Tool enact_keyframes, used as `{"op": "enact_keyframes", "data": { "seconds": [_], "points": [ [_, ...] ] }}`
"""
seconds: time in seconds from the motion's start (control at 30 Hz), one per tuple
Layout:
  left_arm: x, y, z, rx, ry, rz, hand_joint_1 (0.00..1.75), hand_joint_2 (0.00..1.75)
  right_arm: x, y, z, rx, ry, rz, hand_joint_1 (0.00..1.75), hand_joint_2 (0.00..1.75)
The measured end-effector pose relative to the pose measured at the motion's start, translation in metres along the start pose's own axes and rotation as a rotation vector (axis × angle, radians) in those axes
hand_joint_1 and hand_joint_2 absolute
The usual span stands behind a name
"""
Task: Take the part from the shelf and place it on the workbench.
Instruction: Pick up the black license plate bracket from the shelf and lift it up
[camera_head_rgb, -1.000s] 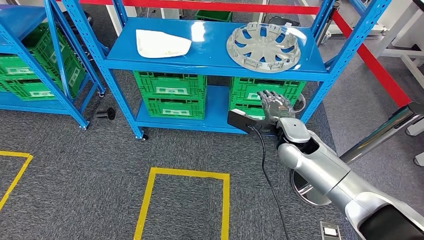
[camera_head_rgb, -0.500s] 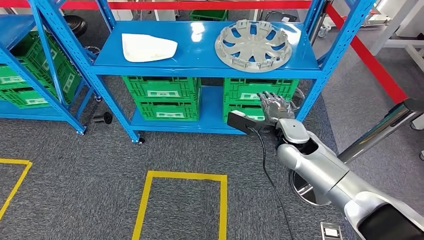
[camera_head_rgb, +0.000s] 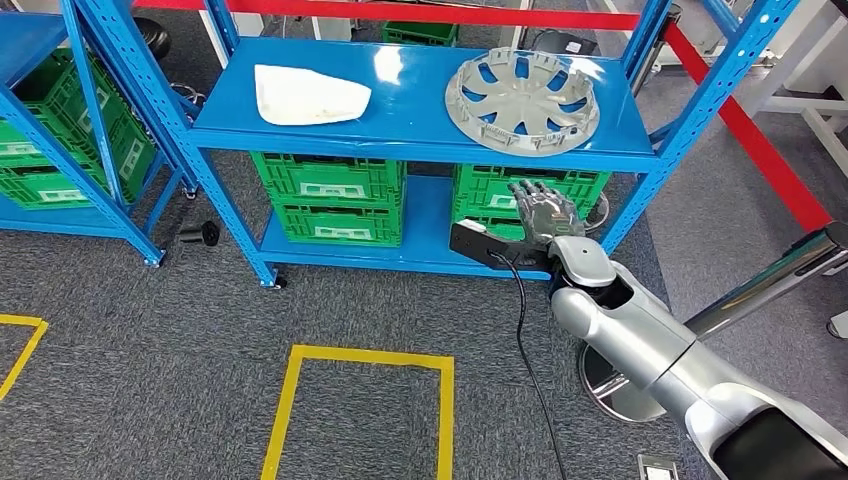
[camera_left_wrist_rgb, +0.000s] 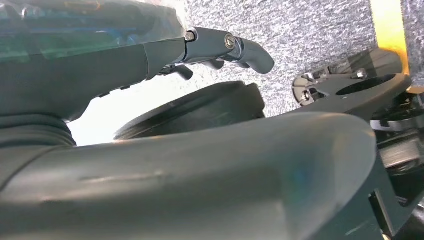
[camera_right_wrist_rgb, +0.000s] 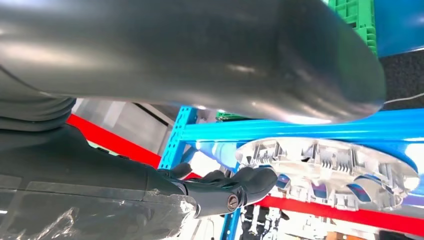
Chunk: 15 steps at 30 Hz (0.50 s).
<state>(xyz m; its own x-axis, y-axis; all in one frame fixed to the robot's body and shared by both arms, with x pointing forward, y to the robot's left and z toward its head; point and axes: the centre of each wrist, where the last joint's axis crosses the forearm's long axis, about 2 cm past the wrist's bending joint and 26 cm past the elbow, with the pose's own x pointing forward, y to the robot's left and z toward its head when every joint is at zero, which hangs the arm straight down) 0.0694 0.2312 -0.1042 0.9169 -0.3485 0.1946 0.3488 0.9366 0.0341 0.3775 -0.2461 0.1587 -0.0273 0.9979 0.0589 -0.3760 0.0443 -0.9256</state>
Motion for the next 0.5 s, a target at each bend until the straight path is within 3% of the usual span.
{"op": "enact_keyframes", "data": {
  "seconds": [0.5],
  "points": [
    [-0.0003,0.0002,0.0000,0.000,0.000,-0.001,0.00,0.00,-0.0005,0.0003,0.0000,-0.001,0.003,0.009,0.00,0.00]
  ]
}}
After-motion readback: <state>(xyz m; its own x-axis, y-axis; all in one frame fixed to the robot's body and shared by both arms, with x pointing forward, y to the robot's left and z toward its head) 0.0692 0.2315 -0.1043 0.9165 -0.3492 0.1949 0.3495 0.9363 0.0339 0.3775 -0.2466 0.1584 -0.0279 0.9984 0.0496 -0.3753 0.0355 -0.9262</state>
